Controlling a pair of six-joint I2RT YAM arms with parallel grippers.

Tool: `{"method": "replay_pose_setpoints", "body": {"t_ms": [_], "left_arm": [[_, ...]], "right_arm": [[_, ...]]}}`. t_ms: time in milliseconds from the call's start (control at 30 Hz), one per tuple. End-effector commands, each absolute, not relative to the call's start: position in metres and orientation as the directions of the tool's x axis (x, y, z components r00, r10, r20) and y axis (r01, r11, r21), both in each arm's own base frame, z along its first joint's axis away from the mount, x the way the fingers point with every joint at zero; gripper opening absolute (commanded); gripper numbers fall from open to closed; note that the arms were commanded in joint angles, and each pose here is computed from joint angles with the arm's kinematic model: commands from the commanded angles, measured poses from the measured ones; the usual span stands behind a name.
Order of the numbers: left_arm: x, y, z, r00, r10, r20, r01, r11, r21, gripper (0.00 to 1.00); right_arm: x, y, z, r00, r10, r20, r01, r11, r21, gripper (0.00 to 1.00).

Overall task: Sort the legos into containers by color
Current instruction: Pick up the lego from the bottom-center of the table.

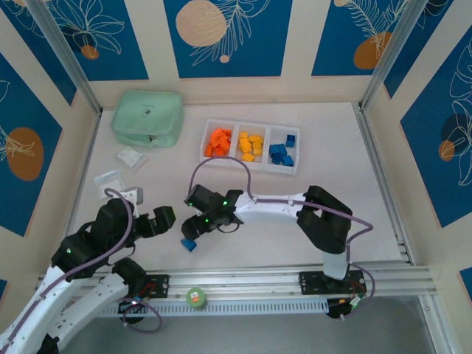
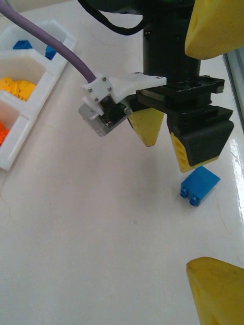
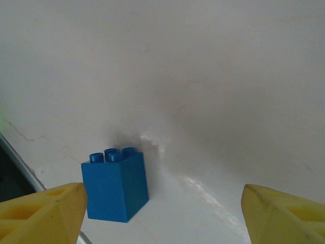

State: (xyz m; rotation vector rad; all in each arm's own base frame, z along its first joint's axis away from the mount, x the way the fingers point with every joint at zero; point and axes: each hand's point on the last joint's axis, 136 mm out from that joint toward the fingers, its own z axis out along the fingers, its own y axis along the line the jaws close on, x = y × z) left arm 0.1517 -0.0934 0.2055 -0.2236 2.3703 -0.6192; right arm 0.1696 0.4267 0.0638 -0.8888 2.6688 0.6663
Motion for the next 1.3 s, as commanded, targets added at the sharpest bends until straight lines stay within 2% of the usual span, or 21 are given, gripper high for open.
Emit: {"method": "replay_pose_setpoints", "body": {"t_ms": [0, 400, 533, 733, 1033, 1267], "left_arm": [[0.145, -0.079, 0.201, -0.759, -0.338, -0.557, -0.051, 0.883, -0.466, 0.99], [0.142, -0.070, 0.200, -0.738, -0.365, -0.568, -0.080, 0.882, -0.464, 0.99], [0.142, -0.070, 0.200, -0.738, -0.364, -0.568, -0.080, 0.883, -0.462, 0.99], [0.143, -0.072, 0.201, -0.738, -0.362, -0.569, -0.071, 0.881, -0.468, 0.99], [0.146, -0.077, 0.204, -0.739, -0.361, -0.569, -0.058, 0.875, -0.480, 0.99], [0.153, -0.086, 0.208, -0.743, -0.348, -0.572, -0.033, 0.872, -0.488, 0.99]], "right_arm": [[0.166, 0.447, 0.069, -0.768, -0.509, -0.389, -0.635, 0.683, 0.362, 0.79], [0.146, 0.461, 0.035, -0.709, -0.609, -0.354, -0.703, 0.651, 0.288, 0.73], [0.146, 0.463, 0.025, -0.711, -0.616, -0.338, -0.701, 0.658, 0.276, 0.68], [0.145, 0.458, 0.022, -0.710, -0.623, -0.327, -0.702, 0.666, 0.254, 0.55], [0.154, 0.450, 0.037, -0.716, -0.606, -0.347, -0.692, 0.685, 0.229, 0.38], [0.172, 0.436, 0.080, -0.756, -0.521, -0.396, -0.642, 0.709, 0.292, 0.31]]}}
